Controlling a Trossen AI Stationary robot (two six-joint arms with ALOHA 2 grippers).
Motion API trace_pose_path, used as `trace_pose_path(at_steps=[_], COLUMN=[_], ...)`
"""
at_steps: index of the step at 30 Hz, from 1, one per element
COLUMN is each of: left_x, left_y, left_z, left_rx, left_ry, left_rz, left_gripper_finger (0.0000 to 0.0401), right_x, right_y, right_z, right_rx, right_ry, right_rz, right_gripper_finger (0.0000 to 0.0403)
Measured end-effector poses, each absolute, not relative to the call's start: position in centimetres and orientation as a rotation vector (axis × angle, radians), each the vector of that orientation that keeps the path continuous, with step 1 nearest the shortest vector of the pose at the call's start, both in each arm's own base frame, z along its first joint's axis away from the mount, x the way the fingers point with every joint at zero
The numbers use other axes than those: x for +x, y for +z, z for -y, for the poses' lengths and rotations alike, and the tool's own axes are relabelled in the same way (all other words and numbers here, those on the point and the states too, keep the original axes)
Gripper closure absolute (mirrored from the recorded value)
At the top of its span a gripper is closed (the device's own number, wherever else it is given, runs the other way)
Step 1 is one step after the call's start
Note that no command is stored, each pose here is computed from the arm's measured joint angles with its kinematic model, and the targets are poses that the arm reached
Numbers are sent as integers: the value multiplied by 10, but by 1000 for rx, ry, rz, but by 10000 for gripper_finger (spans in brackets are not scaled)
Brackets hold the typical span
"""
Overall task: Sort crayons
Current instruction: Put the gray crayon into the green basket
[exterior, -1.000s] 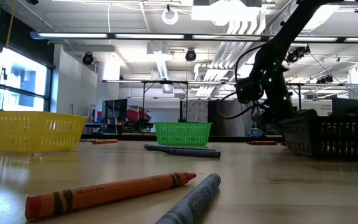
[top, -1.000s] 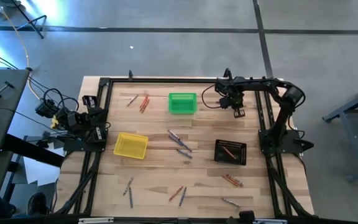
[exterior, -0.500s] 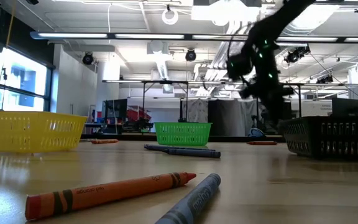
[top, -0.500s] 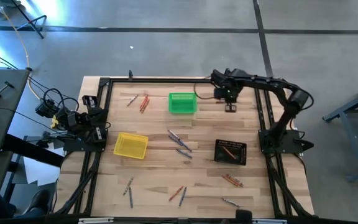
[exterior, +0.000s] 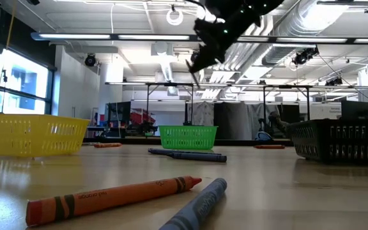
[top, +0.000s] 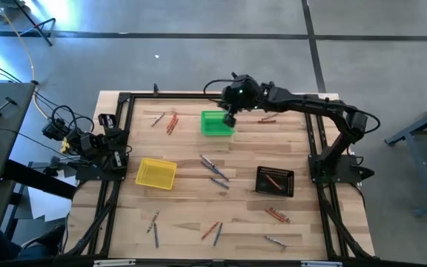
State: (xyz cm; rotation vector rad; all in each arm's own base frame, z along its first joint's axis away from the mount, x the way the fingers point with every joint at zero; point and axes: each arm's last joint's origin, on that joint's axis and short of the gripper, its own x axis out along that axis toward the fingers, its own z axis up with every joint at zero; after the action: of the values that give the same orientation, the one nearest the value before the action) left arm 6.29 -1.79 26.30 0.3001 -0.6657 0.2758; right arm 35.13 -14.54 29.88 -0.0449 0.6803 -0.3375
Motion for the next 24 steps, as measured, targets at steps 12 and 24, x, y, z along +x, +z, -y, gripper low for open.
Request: trace_pose_path(at_steps=[12, 24], left_x=[63, 63], left_y=[263, 263], left_z=[17, 17], left_rx=[276, 277], left_ry=[286, 287], left_rz=[656, 656], left_gripper_finger=[398, 398], right_x=[393, 402], right_y=[223, 199], right_z=[146, 154], right_rx=[-11, 29], right_ry=[-410, -339], right_rz=[-816, -813], right_gripper_finger=[402, 402])
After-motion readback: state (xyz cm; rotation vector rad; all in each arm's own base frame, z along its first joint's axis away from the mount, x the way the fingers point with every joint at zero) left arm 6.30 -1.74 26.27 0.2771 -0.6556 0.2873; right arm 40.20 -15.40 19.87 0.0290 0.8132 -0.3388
